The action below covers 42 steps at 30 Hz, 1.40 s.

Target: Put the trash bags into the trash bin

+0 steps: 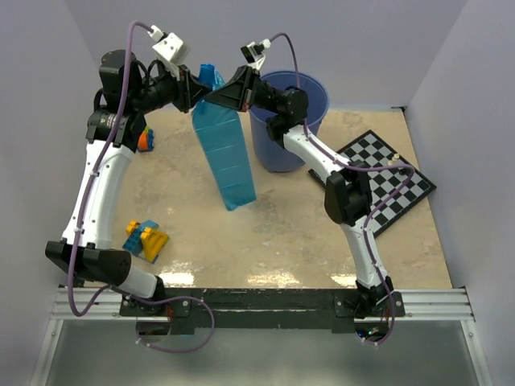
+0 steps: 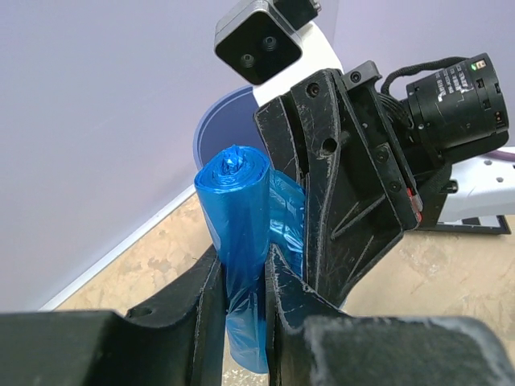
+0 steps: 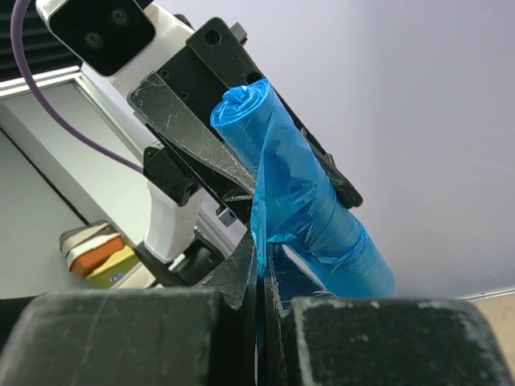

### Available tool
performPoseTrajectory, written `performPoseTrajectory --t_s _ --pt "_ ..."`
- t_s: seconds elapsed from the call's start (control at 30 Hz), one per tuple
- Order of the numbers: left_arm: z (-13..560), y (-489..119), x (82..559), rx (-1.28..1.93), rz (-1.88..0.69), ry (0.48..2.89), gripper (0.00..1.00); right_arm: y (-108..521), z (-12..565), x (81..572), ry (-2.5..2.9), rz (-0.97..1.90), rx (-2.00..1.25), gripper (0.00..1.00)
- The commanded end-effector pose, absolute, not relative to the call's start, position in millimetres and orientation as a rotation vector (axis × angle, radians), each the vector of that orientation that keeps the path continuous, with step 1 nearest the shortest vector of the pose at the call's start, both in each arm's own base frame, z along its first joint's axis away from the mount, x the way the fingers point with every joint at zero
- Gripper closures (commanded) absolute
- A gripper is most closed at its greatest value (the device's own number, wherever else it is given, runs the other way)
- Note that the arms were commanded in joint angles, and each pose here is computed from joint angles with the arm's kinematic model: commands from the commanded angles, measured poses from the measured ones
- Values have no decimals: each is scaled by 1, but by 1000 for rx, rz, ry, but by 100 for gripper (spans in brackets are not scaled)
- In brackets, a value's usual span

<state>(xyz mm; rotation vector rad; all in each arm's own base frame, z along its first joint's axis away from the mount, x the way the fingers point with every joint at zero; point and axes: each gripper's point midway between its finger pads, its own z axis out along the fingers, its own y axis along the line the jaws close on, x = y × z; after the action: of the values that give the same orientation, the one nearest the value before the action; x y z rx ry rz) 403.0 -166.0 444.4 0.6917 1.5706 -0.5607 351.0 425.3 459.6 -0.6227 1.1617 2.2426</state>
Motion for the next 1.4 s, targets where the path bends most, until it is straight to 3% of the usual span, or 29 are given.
performPoseTrajectory --t_s 0.0,0.13,0.27,0.37,0.43,0.5,0.63,1.17,1.37 --pt "394 -147 446 583 -506 1736 100 323 542 159 -26 1828 -1201 100" --pt "426 -146 436 656 -472 1673 100 365 545 203 266 1711 -1182 100" --pt "448 -138 408 751 -420 1630 100 392 531 283 642 1554 -1098 96" --pt "459 -128 382 853 -315 1574 100 386 536 321 751 1393 -987 75" --pt "461 -121 371 870 -255 1566 100 382 546 334 773 1287 -931 48" --pt "465 -116 361 885 -215 1554 100 380 552 343 773 1212 -887 36" --pt "485 -106 352 842 -156 1547 100 388 543 348 840 1299 -833 4" --pt "527 -105 315 832 -167 1489 100 444 523 327 796 1498 -792 2" --pt "528 -108 310 832 -188 1489 100 447 527 317 747 1601 -751 18"
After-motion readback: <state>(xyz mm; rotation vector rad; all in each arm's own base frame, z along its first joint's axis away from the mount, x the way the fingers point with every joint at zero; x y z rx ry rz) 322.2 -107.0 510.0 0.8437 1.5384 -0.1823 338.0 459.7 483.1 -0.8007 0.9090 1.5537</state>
